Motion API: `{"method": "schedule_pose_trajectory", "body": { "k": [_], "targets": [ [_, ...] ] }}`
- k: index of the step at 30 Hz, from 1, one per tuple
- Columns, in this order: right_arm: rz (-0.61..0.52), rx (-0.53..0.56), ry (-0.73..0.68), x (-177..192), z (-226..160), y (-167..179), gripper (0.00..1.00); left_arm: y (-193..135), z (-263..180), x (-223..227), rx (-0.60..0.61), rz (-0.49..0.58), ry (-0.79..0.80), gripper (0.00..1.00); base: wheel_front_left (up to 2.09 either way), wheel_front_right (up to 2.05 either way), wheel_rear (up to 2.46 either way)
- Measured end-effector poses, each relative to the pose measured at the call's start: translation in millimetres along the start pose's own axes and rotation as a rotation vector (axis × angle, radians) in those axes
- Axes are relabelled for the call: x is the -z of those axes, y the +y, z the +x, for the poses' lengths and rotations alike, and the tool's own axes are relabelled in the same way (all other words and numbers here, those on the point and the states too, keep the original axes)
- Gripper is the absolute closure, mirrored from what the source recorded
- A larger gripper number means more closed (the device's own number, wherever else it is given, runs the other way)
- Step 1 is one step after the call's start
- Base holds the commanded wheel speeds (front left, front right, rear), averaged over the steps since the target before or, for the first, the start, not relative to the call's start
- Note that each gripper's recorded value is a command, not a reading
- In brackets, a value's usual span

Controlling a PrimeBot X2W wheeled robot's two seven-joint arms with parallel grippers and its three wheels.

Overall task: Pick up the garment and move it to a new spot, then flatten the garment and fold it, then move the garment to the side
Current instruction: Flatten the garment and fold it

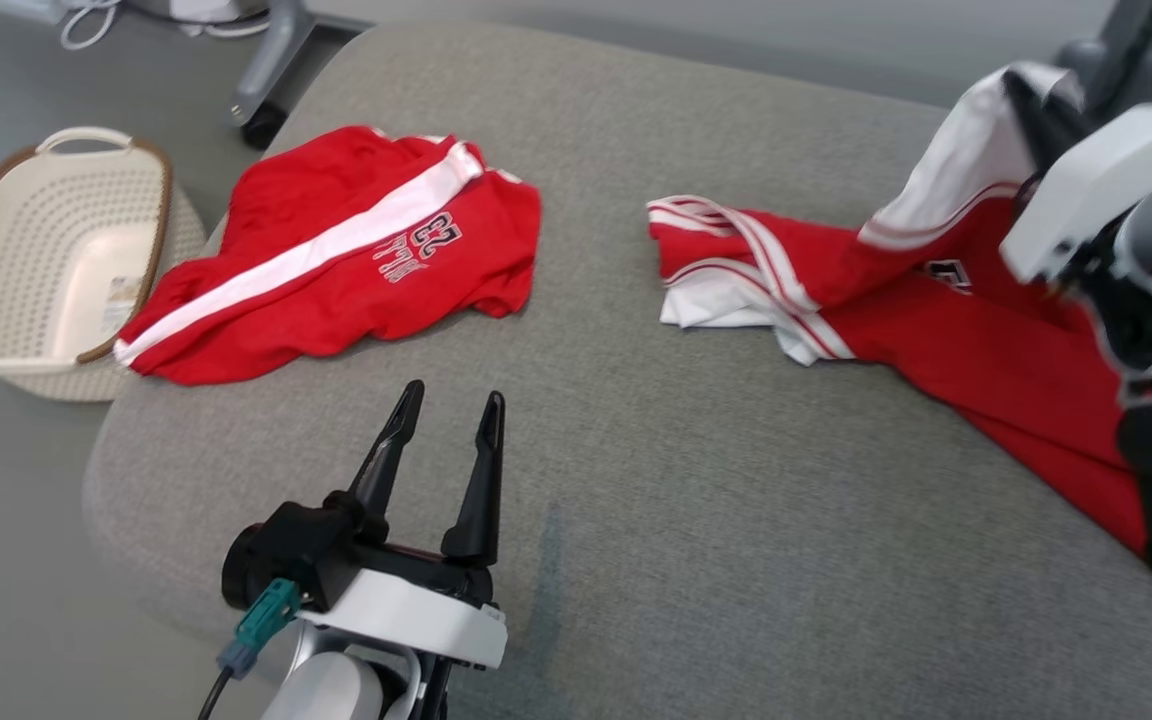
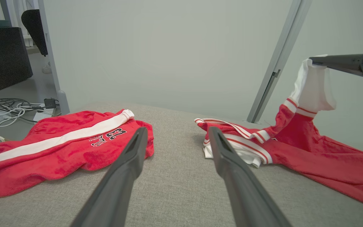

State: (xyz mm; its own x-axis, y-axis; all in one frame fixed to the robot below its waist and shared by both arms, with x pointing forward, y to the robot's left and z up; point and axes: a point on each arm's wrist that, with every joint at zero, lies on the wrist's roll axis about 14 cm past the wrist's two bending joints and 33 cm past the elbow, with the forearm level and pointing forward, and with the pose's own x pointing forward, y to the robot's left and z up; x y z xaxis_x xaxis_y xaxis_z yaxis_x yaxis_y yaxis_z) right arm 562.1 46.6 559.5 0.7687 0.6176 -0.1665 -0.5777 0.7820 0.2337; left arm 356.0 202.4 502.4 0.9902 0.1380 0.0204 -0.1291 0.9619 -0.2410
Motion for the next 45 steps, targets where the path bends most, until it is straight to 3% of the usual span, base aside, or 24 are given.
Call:
{"method": "schedule_pose_trajectory", "body": {
  "k": [7,11,12,13,14,20,27,38,45],
  "targets": [
    [-0.014,-0.006,-0.057,-28.4,52.8,-18.7,1.00,8.5,3.8,9.8,-0.036,-0.002,0.031,0.00,0.00,0.00,0.00],
    [0.017,-0.014,-0.062,-22.5,78.8,-24.1,1.00,15.7,4.8,14.1,-0.064,0.006,0.046,0.00,0.00,0.00,0.00],
    [0.026,-0.024,-0.055,-17.5,84.0,-21.9,0.84,17.4,4.6,15.4,-0.071,0.009,0.051,0.00,0.00,0.00,0.00],
    [0.035,-0.032,-0.047,-12.4,88.5,-19.7,0.16,19.3,4.7,16.4,-0.077,0.012,0.055,0.00,0.00,0.00,0.00],
    [0.044,-0.035,-0.043,-8.2,91.4,-19.5,0.00,20.3,5.1,17.0,-0.080,0.014,0.057,0.00,0.00,0.00,0.00],
    [0.053,-0.038,-0.054,-3.8,83.5,-20.8,0.00,11.4,10.5,18.7,-0.049,0.009,0.056,0.00,0.00,0.00,0.00],
    [0.025,-0.049,-0.108,-9.8,47.6,-22.5,0.00,-5.3,18.5,16.8,0.019,0.008,0.040,0.00,0.00,0.00,0.00],
    [0.010,0.039,-0.234,-8.8,-66.4,-53.7,0.00,-30.3,30.3,8.0,0.136,0.025,0.022,0.00,0.00,0.00,0.00],
    [-0.028,0.195,-0.330,5.1,-154.3,-77.3,0.00,-51.5,36.7,1.7,0.200,0.013,0.011,0.00,0.00,0.00,0.00]
  ]
}}
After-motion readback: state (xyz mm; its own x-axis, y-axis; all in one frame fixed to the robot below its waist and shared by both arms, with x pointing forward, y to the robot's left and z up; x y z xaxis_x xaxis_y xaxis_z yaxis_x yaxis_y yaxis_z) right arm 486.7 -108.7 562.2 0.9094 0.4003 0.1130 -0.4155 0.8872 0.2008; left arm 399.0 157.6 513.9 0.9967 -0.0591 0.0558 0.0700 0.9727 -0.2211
